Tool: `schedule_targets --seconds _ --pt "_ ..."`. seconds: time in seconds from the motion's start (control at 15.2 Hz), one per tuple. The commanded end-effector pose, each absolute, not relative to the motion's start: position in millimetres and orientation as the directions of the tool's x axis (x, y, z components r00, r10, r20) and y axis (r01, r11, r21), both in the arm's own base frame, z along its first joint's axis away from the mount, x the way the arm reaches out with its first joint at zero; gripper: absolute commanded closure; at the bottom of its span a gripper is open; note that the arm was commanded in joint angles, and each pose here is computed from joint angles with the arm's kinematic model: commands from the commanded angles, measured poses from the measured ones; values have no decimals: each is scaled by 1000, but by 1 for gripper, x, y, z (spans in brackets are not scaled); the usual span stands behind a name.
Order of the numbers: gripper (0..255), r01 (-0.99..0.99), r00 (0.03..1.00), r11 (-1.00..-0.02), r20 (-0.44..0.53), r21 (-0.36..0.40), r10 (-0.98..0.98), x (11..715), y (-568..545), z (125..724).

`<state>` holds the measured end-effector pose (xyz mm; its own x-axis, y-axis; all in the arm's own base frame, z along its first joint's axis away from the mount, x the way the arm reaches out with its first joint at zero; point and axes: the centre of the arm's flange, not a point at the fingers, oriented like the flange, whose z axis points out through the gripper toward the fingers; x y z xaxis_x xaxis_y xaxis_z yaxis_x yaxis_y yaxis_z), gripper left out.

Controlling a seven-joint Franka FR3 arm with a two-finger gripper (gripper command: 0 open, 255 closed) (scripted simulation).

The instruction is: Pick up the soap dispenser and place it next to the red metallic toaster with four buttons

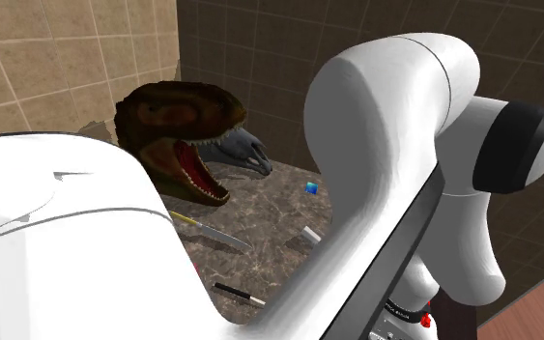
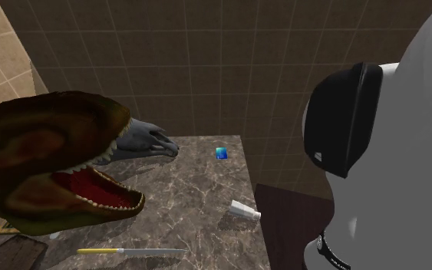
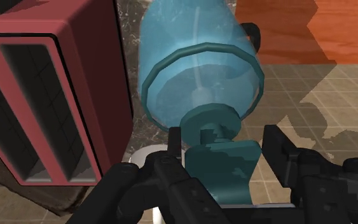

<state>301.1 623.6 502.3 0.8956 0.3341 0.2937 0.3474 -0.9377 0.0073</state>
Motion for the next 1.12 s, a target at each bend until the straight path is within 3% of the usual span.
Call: schedule_targets --seconds 0.0,1.06 --pt "255 348 895 -938 295 6 334 301 624 492" --pt "255 348 895 -938 295 6 334 301 624 408"
